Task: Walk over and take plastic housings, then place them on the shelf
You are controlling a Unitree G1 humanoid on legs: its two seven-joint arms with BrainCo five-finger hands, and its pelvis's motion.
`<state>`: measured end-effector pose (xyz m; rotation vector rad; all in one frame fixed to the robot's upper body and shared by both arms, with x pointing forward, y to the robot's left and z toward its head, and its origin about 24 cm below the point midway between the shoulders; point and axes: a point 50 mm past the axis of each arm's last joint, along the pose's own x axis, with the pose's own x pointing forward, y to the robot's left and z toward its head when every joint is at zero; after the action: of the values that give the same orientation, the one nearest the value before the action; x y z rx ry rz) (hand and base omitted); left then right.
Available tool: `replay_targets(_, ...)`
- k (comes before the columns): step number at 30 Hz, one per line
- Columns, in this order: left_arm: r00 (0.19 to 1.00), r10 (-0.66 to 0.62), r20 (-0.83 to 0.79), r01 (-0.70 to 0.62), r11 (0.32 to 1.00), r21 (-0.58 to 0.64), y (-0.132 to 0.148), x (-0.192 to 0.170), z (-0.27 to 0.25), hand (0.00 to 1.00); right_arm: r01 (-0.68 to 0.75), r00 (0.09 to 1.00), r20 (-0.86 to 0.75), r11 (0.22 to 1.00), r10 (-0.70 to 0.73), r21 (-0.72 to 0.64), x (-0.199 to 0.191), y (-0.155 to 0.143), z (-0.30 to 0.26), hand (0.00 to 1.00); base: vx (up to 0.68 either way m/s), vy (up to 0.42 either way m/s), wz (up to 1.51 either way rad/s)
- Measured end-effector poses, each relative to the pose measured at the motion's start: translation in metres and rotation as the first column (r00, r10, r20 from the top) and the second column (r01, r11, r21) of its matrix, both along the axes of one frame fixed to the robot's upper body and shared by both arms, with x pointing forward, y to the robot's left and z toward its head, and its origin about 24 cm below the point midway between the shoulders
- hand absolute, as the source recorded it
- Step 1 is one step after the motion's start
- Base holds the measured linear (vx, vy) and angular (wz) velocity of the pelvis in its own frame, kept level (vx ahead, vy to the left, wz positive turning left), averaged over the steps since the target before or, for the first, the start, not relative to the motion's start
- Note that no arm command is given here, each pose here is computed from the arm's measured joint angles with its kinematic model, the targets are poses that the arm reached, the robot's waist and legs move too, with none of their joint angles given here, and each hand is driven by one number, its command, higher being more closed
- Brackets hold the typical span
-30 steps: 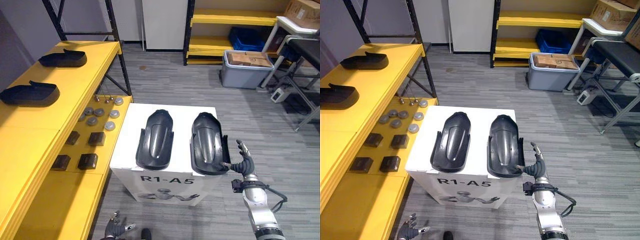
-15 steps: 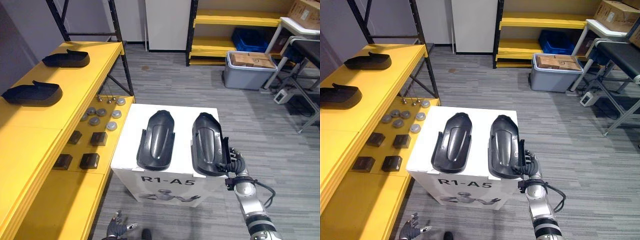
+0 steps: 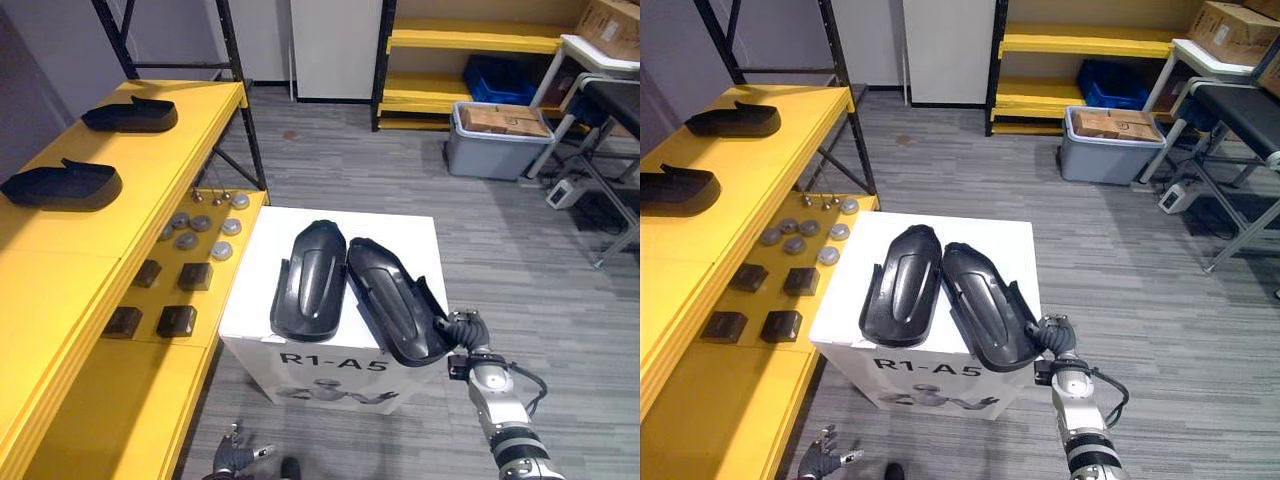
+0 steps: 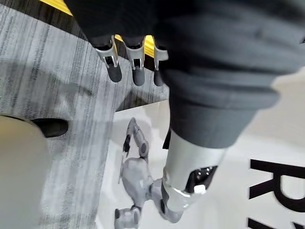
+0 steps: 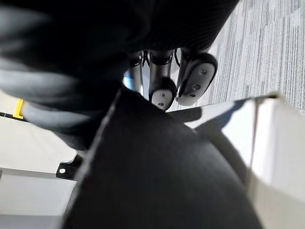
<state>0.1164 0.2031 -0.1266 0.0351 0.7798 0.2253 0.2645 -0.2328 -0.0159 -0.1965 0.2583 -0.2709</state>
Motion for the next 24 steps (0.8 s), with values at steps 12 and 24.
replay_targets(12, 0.859, 0.223, 0.460, -0.229, 0.973, -0.044, 0.023, 0.047, 0.082, 0.00, 0.204, 0.927, 0.326, 0.979, -0.186, -0.021, -0.012, -0.006, 0.063, 1.00, 0.00, 0.000, 0.00)
replay_targets(24, 0.567, 0.235, 0.790, -0.152, 0.972, -0.180, -0.004, 0.072, 0.172, 0.00, 0.245, 0.837, 0.521, 0.966, -0.166, -0.085, -0.018, 0.020, 0.106, 1.00, 0.00, 0.000, 0.00)
